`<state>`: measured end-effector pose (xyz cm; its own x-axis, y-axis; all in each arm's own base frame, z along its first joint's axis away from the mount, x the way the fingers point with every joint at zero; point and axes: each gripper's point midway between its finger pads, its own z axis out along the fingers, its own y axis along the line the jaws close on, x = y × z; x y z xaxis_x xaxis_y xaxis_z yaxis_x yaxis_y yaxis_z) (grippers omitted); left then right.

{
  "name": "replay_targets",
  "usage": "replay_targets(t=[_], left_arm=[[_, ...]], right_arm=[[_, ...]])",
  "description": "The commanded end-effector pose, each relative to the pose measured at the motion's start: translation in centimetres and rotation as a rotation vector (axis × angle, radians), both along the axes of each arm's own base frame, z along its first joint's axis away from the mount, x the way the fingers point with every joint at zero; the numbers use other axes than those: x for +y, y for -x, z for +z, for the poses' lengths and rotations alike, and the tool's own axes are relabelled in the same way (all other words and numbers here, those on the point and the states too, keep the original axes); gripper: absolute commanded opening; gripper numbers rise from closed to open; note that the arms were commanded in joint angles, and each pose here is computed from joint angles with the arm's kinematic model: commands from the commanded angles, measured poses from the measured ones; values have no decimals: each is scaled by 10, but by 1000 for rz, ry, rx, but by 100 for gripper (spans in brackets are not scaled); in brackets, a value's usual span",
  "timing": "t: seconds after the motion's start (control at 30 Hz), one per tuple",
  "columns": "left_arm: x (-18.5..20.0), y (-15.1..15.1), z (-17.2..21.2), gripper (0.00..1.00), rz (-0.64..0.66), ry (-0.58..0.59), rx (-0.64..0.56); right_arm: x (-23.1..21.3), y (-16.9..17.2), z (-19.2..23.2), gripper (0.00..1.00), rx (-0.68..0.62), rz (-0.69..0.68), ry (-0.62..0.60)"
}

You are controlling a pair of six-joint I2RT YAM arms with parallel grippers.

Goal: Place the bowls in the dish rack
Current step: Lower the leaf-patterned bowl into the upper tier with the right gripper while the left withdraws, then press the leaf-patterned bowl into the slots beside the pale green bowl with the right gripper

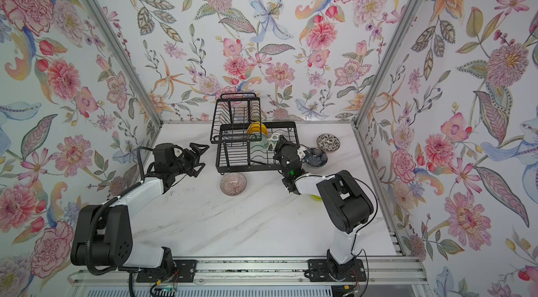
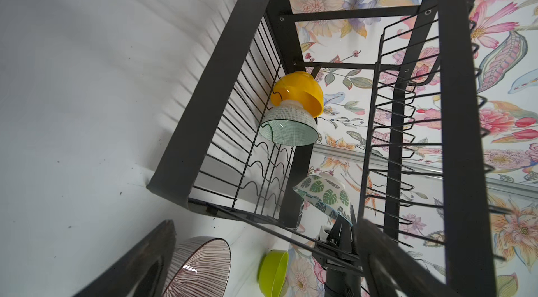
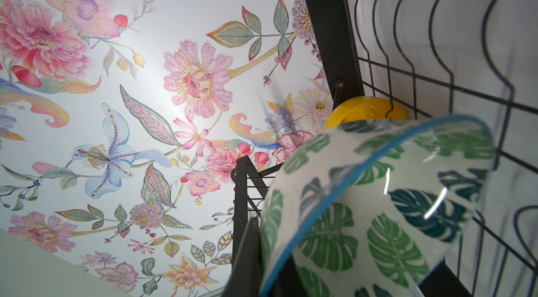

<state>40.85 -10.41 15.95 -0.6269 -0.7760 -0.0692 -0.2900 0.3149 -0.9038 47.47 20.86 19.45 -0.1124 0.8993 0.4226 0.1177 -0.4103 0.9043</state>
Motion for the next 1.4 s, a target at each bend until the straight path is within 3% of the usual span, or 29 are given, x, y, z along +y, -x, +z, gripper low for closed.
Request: replay_targets(t=[0.0,0.07,0.13,0.33,0.83,1.37], left_arm=[[-14,-10,13,99,-73,61,-69],[-22,-14,13,99,-118,73,-98],[-29,-16,-7,99,-165,93,-46],[-50,-9,-15,99,-243,104,-29],[-60,-2,-18,99,-307,49,-6],[-61,1,-18,99,-320,38,3]], right_arm=[[3,-13,25,0,-67,-16,-60],[9,-18,18,0,-54,4,-61],[13,-23,12,0,-39,13,-72],[24,-28,8,0,-26,29,-84],[72,-30,-14,0,-6,97,-98],[87,-39,-30,0,12,114,-89]])
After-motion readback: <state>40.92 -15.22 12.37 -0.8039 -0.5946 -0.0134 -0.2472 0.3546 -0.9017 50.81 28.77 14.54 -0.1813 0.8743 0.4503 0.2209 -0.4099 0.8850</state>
